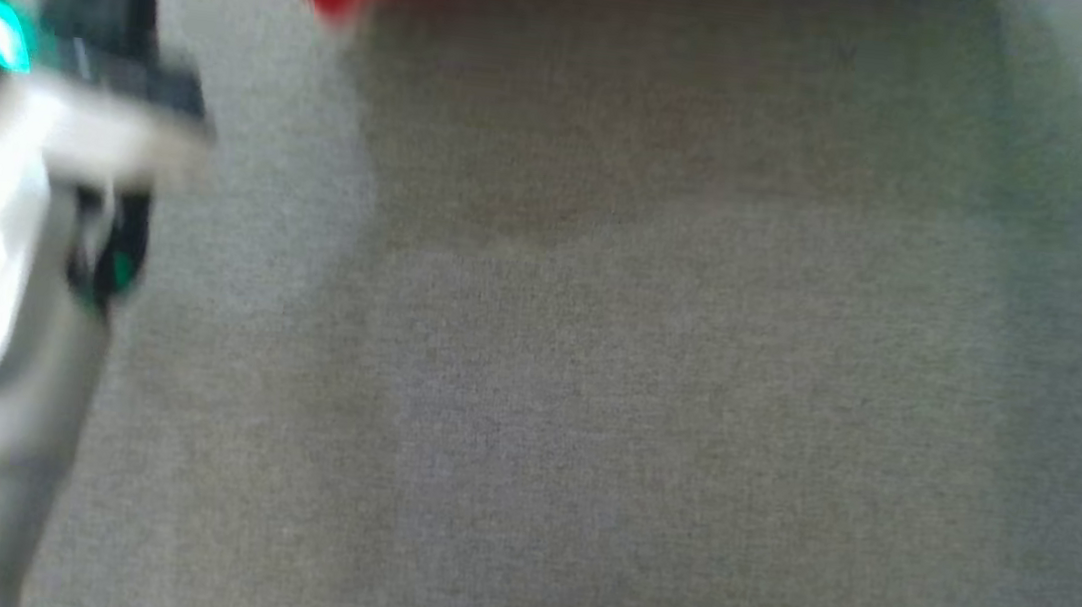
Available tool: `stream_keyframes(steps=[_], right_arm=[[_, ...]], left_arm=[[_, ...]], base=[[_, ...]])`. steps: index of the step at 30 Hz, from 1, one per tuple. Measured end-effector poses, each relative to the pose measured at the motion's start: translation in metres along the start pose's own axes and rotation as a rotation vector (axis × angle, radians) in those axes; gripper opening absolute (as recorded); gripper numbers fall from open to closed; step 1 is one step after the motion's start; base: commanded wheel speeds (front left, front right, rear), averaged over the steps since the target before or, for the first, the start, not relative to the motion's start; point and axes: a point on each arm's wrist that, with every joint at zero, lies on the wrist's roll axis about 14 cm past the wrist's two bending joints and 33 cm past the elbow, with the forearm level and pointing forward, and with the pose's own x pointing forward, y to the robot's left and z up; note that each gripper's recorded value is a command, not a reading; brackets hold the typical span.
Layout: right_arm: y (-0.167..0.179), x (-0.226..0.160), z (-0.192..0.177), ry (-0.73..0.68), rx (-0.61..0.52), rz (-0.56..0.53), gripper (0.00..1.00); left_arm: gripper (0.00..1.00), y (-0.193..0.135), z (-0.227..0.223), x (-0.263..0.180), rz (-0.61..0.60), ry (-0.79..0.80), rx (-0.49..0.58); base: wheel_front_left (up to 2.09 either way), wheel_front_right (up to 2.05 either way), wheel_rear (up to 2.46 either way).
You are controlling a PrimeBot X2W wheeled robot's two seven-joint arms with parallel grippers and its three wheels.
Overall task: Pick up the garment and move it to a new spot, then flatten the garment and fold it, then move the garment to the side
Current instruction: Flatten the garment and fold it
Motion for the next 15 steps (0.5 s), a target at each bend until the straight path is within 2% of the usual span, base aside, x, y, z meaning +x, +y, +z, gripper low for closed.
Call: stream_keyframes(steps=[8, 15], right_arm=[[0.005, -0.091, -0.037, 0.098, 0.077, -0.029, 0.0], [0.007, -0.153, -0.059, 0.163, 0.116, -0.067, 0.0]], left_arm=[[0.0, -0.022, -0.044, -0.112, 0.034, 0.17, -0.064], [0.0, -0.044, -0.057, -0.173, 0.07, 0.248, -0.116]], base=[[0.0, 0.0, 0.0], [0.0, 0.0, 0.0]])
